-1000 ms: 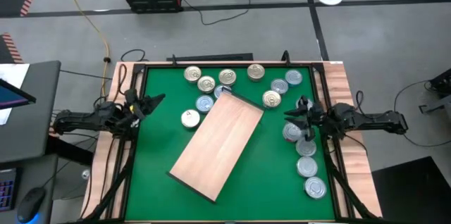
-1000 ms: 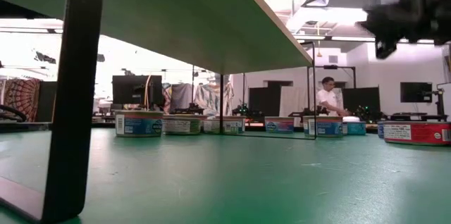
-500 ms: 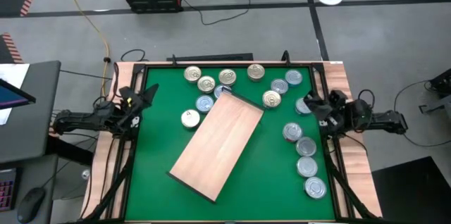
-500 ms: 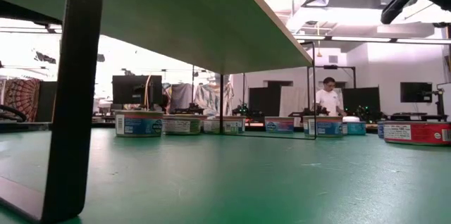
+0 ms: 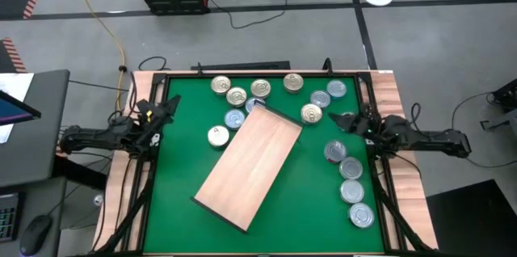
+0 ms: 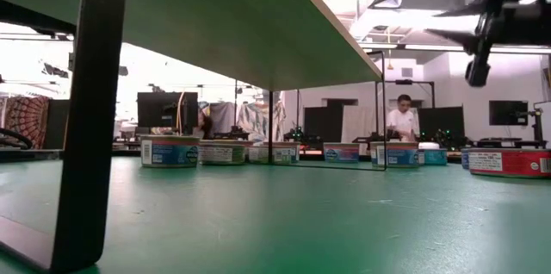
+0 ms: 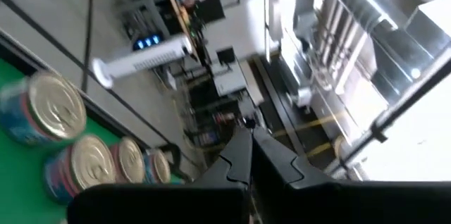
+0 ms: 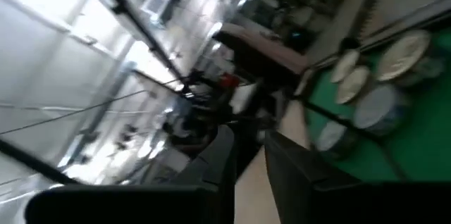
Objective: Stack canned seafood by type on shelf
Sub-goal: Put the blue pink tuna can on the shelf
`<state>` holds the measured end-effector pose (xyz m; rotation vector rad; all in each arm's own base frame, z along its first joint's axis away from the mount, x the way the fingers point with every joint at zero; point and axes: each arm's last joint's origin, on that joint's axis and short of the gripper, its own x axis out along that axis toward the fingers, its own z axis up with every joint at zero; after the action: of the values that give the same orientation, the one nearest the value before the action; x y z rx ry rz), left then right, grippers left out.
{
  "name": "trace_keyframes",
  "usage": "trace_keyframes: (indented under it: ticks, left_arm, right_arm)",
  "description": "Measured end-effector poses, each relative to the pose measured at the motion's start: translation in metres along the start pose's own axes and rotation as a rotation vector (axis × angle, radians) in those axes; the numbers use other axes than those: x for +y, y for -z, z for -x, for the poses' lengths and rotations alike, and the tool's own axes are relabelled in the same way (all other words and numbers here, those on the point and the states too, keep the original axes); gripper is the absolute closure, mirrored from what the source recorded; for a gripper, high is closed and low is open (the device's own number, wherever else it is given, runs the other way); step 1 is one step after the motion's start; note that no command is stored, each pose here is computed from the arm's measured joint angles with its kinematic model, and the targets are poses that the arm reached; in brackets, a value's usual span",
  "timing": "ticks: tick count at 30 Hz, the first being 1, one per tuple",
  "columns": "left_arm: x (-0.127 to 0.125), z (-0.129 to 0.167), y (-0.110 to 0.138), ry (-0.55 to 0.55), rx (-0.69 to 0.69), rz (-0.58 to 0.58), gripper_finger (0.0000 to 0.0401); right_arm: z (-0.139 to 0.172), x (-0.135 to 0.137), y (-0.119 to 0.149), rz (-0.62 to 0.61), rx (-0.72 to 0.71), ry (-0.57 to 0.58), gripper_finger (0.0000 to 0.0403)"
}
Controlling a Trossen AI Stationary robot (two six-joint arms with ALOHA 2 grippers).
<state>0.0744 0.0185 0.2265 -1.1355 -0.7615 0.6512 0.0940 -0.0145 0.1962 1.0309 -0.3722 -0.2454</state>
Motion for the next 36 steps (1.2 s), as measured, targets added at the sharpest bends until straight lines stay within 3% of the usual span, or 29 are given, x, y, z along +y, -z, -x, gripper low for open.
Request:
trace_keyframes:
  ticks: [10, 15, 19, 24, 29, 32, 36]
  left_arm:
    - [0.002, -0.007, 0.008, 0.046, 0.111, -0.152, 0.0401]
    - [0.006, -0.015, 0.017, 0.046, 0.218, -0.216, 0.0401]
    - [-0.004, -0.025, 0.022, 0.027, 0.325, -0.341, 0.0401]
    - [-0.019, -0.041, 0.025, -0.027, 0.385, -0.480, 0.0401]
    - [-0.021, -0.055, 0.026, -0.166, 0.485, -0.562, 0.0401]
    - [-0.023, -0.064, 0.025, -0.250, 0.541, -0.569, 0.0401]
    - [-0.029, -0.077, 0.024, -0.263, 0.563, -0.590, 0.0401]
  right_arm:
    - [-0.007, 0.022, -0.036, 0.125, -0.041, 0.391, 0.0304]
    - [-0.021, 0.043, -0.054, 0.179, -0.011, 0.490, 0.0305]
    - [-0.035, 0.050, -0.064, 0.232, 0.021, 0.574, 0.0305]
    - [-0.056, 0.042, -0.069, 0.227, 0.167, 0.613, 0.0305]
    - [-0.069, 0.020, -0.067, 0.166, 0.325, 0.720, 0.0305]
    - [-0.071, 0.007, -0.063, 0.152, 0.425, 0.782, 0.0305]
    - [-0.073, -0.008, -0.060, 0.159, 0.531, 0.871, 0.0305]
